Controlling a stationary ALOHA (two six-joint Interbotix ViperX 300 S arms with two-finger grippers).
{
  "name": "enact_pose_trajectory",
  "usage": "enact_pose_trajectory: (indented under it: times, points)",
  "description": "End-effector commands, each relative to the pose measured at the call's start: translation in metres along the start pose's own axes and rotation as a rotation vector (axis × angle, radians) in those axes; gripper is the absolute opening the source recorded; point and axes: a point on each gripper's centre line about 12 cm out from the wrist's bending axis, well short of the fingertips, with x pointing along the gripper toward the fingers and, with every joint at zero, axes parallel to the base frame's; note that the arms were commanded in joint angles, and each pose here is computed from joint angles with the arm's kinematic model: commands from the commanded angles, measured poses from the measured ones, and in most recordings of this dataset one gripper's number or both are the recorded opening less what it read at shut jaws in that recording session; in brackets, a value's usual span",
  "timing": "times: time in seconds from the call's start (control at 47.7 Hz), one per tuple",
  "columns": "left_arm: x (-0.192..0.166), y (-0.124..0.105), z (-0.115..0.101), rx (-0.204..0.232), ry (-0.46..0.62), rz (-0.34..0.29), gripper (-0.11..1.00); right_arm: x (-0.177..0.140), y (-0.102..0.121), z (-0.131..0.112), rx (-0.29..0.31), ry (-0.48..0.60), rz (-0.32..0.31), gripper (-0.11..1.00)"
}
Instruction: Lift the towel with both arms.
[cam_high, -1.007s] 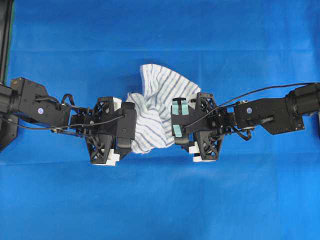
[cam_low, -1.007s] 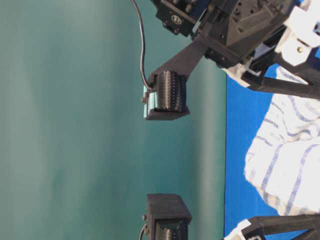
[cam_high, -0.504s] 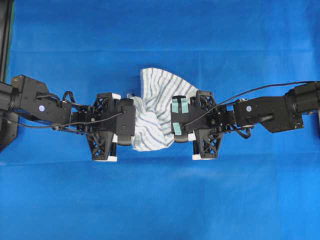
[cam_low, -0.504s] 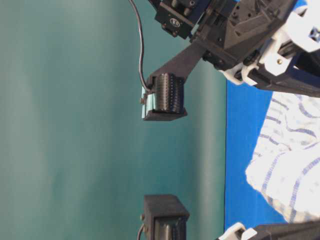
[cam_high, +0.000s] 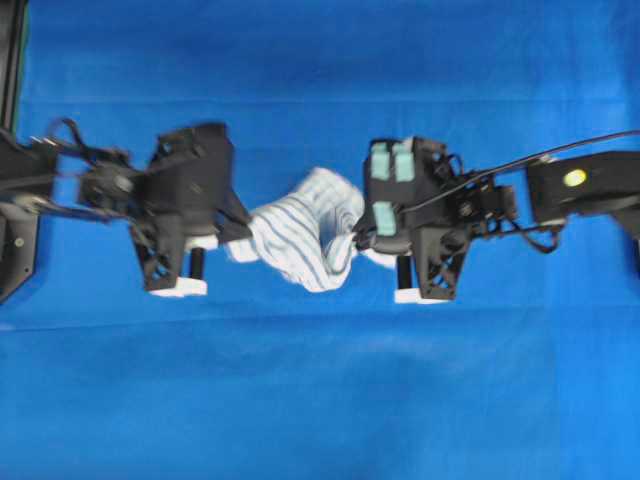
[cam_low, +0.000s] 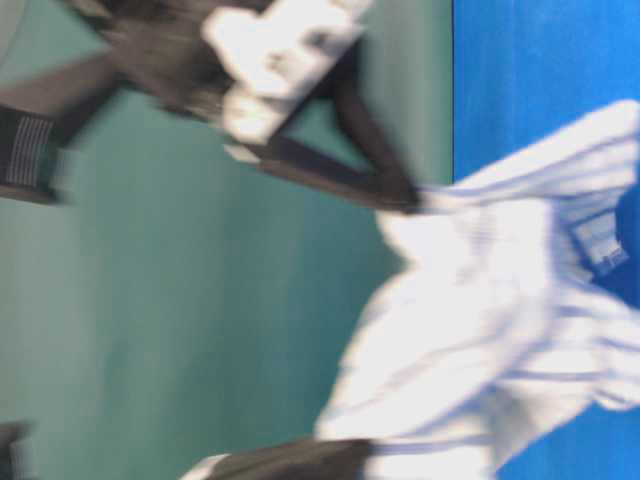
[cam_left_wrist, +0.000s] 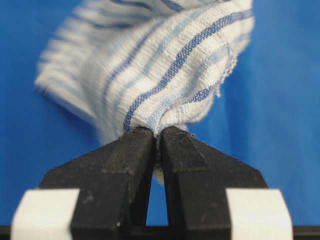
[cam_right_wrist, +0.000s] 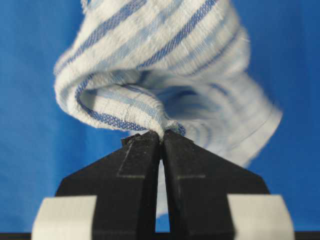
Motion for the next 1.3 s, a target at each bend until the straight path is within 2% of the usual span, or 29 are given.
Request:
enact_pose_trajectory:
  times: [0.0,0.252,0.378,0.671,0.86,0.986,1.175,1.28]
  points:
    - [-0.03,0.003,0.028,-0.001,-0.084,0.007,0.02,-0.034,-0.003,0.03,-0.008,-0.082,-0.01,0.03]
    - [-0.1,0.017,0.069,-0.02,-0.195,0.053,0.02,-0.102,-0.012,0.077,-0.053,-0.17,-0.071,0.03]
    - [-0.129,0.021,0.085,-0.027,-0.249,0.07,0.02,-0.134,-0.017,0.1,-0.057,-0.211,-0.105,0.03]
    - [-0.18,0.019,0.116,-0.018,-0.394,0.073,0.02,-0.177,-0.02,0.126,-0.043,-0.258,-0.123,0.03]
    - [-0.182,0.019,0.122,-0.015,-0.407,0.075,0.02,-0.18,-0.018,0.126,-0.043,-0.256,-0.12,0.03]
    - [-0.174,0.02,0.122,-0.015,-0.377,0.075,0.02,-0.18,-0.018,0.126,-0.044,-0.256,-0.12,0.03]
    - [-0.163,0.02,0.122,0.04,-0.335,0.082,0.03,-0.178,-0.018,0.125,-0.047,-0.252,-0.119,0.03]
    - [-0.161,0.02,0.123,0.057,-0.335,0.085,0.05,-0.177,-0.018,0.124,-0.046,-0.245,-0.119,0.03]
